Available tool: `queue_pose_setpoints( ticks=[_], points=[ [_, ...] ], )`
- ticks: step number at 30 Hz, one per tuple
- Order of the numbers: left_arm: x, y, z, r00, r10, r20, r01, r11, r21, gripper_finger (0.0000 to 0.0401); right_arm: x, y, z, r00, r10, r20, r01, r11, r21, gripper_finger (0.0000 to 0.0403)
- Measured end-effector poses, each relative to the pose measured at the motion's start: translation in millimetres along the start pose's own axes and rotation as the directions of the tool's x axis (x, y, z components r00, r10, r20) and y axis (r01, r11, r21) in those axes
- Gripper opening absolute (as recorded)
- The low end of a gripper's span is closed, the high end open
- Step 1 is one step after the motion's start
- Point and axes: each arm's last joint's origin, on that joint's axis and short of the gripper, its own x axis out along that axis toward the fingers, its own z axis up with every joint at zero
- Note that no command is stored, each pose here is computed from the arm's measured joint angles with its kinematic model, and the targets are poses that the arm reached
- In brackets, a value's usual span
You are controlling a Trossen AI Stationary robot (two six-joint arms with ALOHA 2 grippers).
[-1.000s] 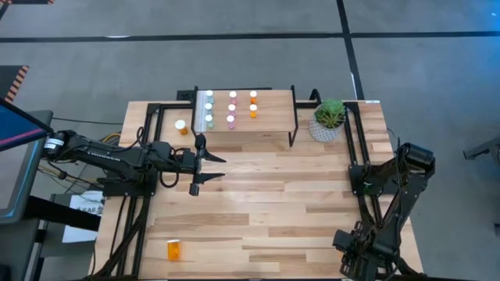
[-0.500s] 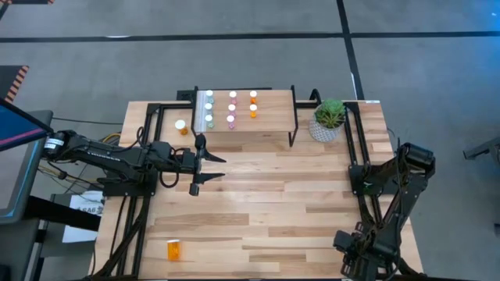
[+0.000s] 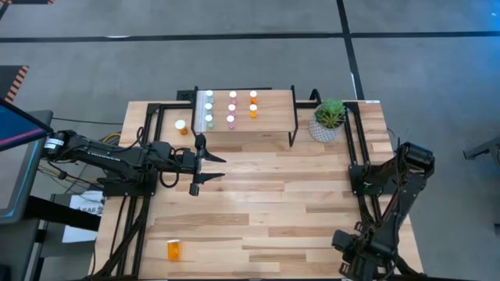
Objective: Pick and place medicine bottles onto shelf by color
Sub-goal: Put the small orange pill bottle on the shelf aligned with the other small orange pill bottles
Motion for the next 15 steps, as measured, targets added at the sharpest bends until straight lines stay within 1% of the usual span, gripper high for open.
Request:
queue_pose_setpoints(
  ticks=[3,7,12,15],
  points=[
    [-0.1,0.0,0.0,1.0,0.0,-0.001,0.0,1.0,0.0,0.0178,-0.4,0.3,4.7,1.0,0.001,-0.001,-0.001,1.0,-0.004,0.013],
    [-0.1,-0.6,-4.3,0.999,-0.006,-0.046,0.006,1.0,0.006,0.0178,-4.4,0.0,19.9,1.0,0.012,0.006,-0.011,0.998,-0.056,0.0134],
    [-3.6,0.8,-7.2,0.994,0.046,-0.098,-0.043,0.999,0.031,0.0178,-19.3,-8.0,53.0,0.999,0.026,0.023,-0.024,0.993,-0.112,0.0135],
    [-10.1,2.5,-5.4,0.99,0.082,-0.115,-0.079,0.996,0.035,0.0178,-34.8,-18.4,79.9,0.998,0.054,0.044,-0.049,0.993,-0.111,0.0133]
  ],
)
